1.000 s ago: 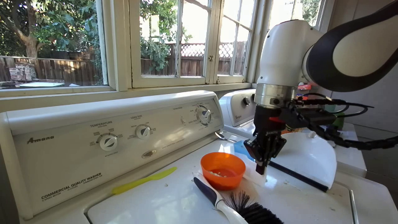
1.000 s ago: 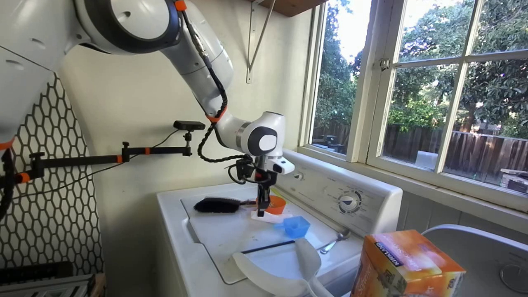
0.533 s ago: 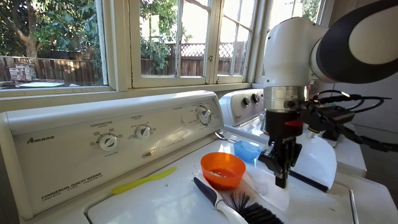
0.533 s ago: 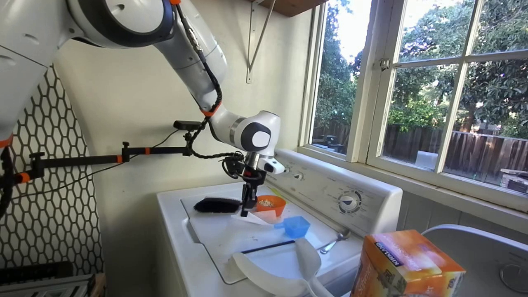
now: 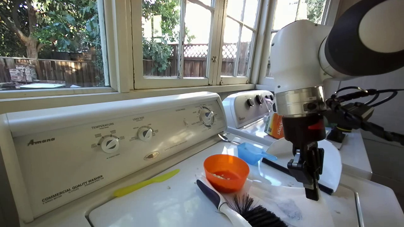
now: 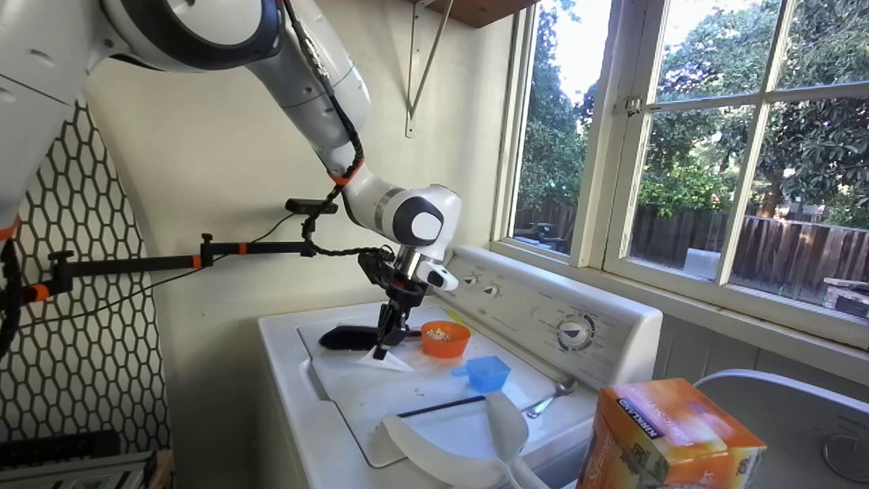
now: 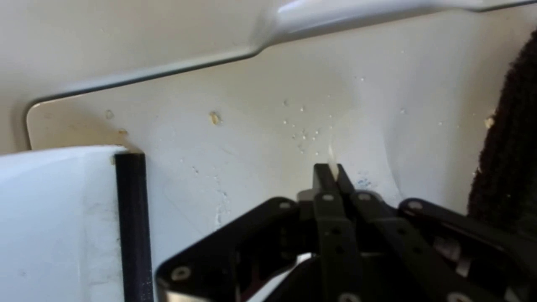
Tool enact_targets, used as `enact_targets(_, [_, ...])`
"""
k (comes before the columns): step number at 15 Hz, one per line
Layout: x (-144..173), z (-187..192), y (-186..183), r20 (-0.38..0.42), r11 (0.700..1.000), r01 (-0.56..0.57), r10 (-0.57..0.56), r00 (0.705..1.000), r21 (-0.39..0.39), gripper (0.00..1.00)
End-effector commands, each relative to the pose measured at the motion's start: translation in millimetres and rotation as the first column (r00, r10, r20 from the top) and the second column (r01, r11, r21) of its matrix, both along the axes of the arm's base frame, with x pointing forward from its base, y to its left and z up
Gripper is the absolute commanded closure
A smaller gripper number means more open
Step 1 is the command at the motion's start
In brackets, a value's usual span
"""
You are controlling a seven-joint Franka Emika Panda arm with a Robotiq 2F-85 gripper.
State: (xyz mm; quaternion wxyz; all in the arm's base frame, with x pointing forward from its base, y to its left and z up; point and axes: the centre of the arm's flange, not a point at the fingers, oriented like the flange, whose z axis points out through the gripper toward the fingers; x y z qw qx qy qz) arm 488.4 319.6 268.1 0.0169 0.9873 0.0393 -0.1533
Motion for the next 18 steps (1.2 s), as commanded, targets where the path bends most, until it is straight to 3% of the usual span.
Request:
enact_targets(1, [-4,6,-7,-0.022,1.0,0.003,-0.003,1.0,0.001,1.0])
enact_targets(10, [14,8,-5,0.005,0.999,0.035,-0.035,0.999,0.001,1.0])
enact_targets(18, [26,19,4,0.083,0.998,0.068,-0.069,0.994,0.005,1.0])
